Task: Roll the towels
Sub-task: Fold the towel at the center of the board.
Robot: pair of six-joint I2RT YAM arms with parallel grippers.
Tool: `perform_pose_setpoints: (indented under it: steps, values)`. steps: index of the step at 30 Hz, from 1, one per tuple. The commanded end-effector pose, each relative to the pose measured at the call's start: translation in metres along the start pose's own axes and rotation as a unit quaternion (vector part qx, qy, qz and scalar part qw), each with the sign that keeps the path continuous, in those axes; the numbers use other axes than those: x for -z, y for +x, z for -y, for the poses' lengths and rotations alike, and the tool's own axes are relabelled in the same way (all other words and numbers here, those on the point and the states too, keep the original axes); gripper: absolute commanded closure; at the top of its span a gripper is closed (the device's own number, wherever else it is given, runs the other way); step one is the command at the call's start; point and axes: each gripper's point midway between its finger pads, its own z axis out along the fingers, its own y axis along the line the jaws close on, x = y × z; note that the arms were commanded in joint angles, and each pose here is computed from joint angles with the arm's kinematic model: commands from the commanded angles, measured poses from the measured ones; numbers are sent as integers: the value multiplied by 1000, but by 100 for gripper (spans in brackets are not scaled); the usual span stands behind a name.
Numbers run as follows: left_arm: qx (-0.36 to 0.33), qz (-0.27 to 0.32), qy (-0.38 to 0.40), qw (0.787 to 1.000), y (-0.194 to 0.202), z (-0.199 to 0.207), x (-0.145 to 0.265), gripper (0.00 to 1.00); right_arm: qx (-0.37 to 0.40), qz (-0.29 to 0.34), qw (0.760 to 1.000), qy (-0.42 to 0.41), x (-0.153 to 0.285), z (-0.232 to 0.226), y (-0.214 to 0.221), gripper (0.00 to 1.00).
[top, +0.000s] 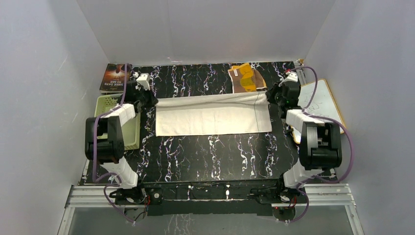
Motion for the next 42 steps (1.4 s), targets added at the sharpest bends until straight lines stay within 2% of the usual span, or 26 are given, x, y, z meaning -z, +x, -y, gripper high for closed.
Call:
perform_pose_setpoints:
  steps: [1, 5, 12, 17, 25, 28, 29, 30, 31, 32, 33, 35, 36, 37, 38, 40, 42]
  values:
    - [-27, 49, -2, 998, -15, 20, 38, 100, -7, 193, 981, -6, 48, -6, -79, 100]
    - [-10, 32, -2, 999, 9, 33, 57, 100, -33, 192, 981, 23, 70, 6, -55, 100]
    - [11, -9, -8, 1000, 56, 54, 69, 100, -57, 144, 986, 61, 78, 26, -5, 100]
    - [33, -27, -39, 998, 70, 50, 74, 100, -80, 115, 987, 75, 90, 32, 21, 100]
    - [55, -34, -47, 997, 81, 52, 90, 100, -89, 113, 982, 125, 117, 49, 40, 100]
    - [60, -38, -43, 997, 84, 55, 96, 100, -93, 120, 979, 137, 126, 53, 42, 86]
    - [61, -42, -38, 996, 86, 57, 98, 98, -95, 124, 978, 138, 129, 53, 39, 76]
    - [66, -47, -38, 996, 86, 59, 101, 86, -96, 116, 978, 143, 131, 57, 51, 60]
    - [73, -50, -41, 995, 85, 59, 104, 75, -95, 118, 978, 144, 134, 57, 53, 39]
    - [79, -49, -44, 995, 82, 60, 107, 66, -97, 123, 976, 149, 138, 58, 52, 25]
    - [82, -39, -46, 995, 75, 61, 112, 60, -99, 139, 973, 157, 144, 61, 45, 20]
    - [74, 23, -33, 996, 42, 71, 130, 52, -99, 180, 966, 158, 155, 59, 25, 18]
    - [67, 56, -25, 996, 26, 75, 137, 45, -106, 207, 960, 153, 163, 57, 13, 18]
    - [56, 107, -18, 993, 1, 81, 152, 26, -117, 239, 953, 142, 171, 52, -2, 19]
    - [51, 146, -16, 988, -18, 83, 162, 18, -127, 273, 946, 124, 180, 45, -19, 19]
    - [47, 194, -15, 980, -49, 87, 175, 12, -125, 319, 937, 72, 191, 22, -50, 19]
    - [45, 173, -9, 984, -61, 90, 166, 14, -86, 317, 944, 29, 189, -5, -75, 19]
